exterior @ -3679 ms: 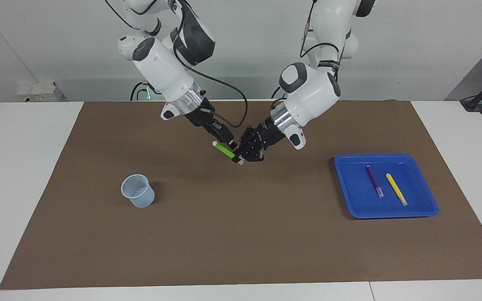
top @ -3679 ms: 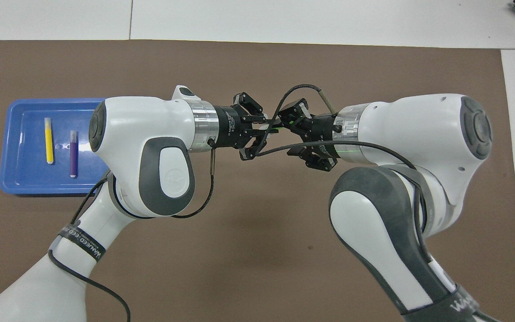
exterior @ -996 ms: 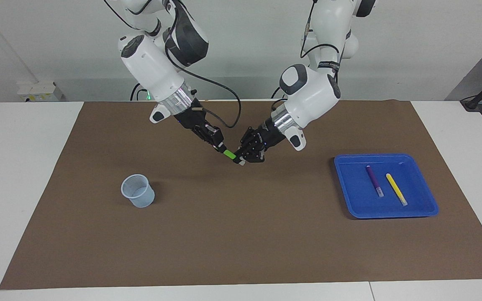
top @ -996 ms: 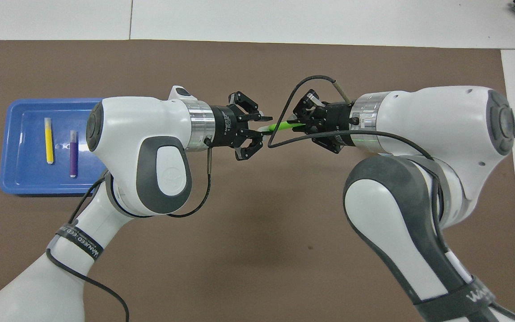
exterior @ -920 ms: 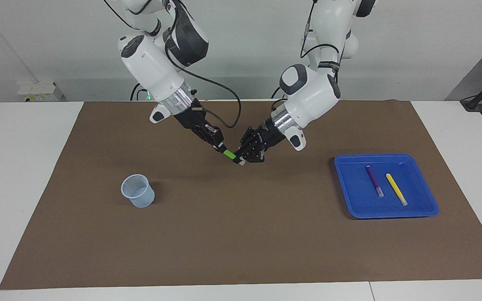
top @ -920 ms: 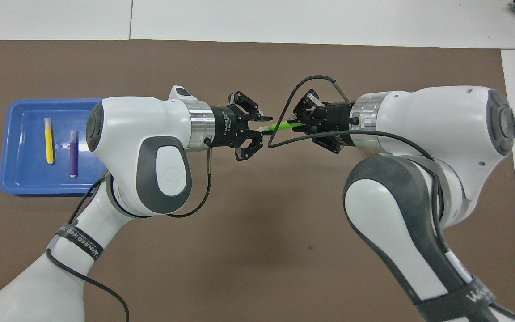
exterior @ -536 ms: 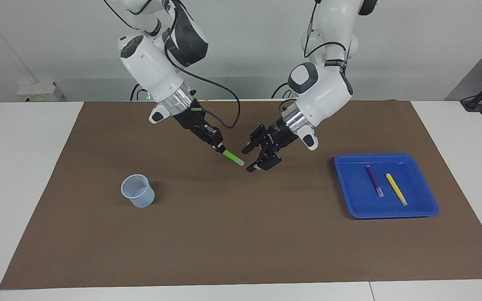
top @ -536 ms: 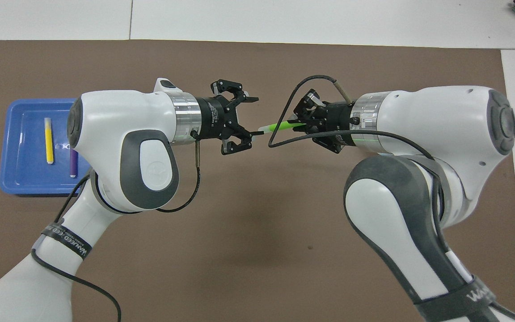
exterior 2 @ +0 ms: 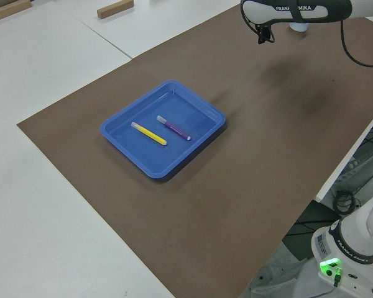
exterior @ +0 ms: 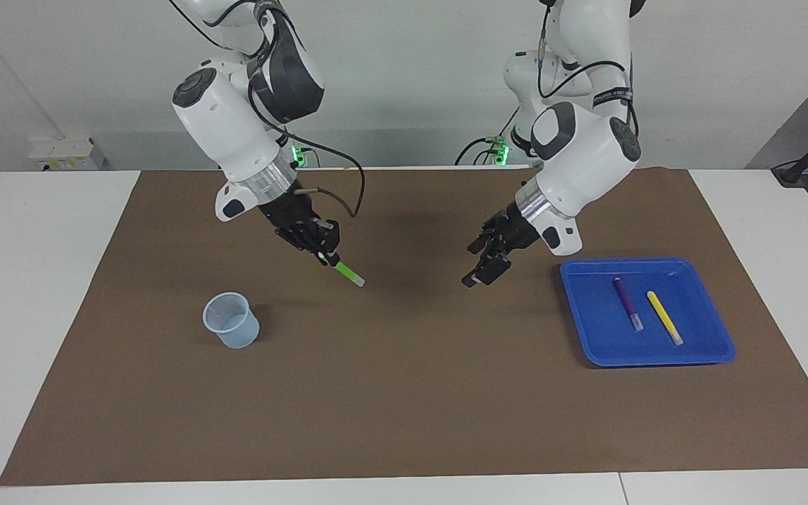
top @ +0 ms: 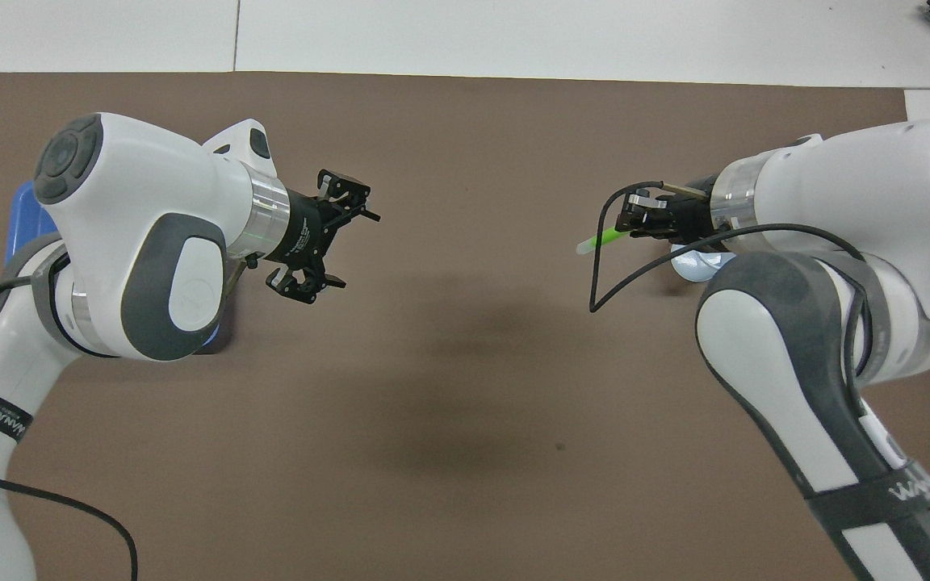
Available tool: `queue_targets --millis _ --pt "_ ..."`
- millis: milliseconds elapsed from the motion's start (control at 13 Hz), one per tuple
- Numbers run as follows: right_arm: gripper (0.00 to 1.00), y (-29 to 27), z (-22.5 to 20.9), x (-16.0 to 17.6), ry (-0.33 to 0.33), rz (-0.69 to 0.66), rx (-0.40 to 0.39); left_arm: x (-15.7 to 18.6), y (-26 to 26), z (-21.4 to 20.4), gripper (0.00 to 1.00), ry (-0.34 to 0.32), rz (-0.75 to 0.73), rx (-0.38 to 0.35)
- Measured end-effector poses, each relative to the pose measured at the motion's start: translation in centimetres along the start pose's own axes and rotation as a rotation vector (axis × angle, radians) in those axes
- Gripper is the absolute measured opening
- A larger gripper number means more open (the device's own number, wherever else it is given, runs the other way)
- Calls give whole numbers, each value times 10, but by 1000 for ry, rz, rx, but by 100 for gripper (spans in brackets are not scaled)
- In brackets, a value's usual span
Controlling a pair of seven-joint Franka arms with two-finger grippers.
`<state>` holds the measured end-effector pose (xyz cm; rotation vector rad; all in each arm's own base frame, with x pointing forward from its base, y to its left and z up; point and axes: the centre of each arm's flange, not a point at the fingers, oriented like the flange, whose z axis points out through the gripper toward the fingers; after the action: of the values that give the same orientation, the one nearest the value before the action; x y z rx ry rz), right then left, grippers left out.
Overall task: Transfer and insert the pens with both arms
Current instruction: 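Open the left gripper while the right gripper carries the pen toward the cup, then insert the green pen into the cup while the left gripper reaches the purple pen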
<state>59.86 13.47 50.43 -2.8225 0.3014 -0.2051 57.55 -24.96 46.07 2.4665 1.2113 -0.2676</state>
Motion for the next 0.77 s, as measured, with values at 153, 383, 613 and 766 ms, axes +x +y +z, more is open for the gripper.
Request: queue_targets --millis 153,383,613,766 --pt "19 32 -7 11 -1 -127 -69 15 -20 6 100 12 95 33" --pt "19 60 -14 20 -9 -299 -173 67 -52 -11 100 52 224 100" --pt "19 72 -18 24 -21 -426 -250 95 -68 -26 100 126 373 183" --pt "19 82 -21 27 -24 -472 -271 110 -76 -31 100 134 476 206"
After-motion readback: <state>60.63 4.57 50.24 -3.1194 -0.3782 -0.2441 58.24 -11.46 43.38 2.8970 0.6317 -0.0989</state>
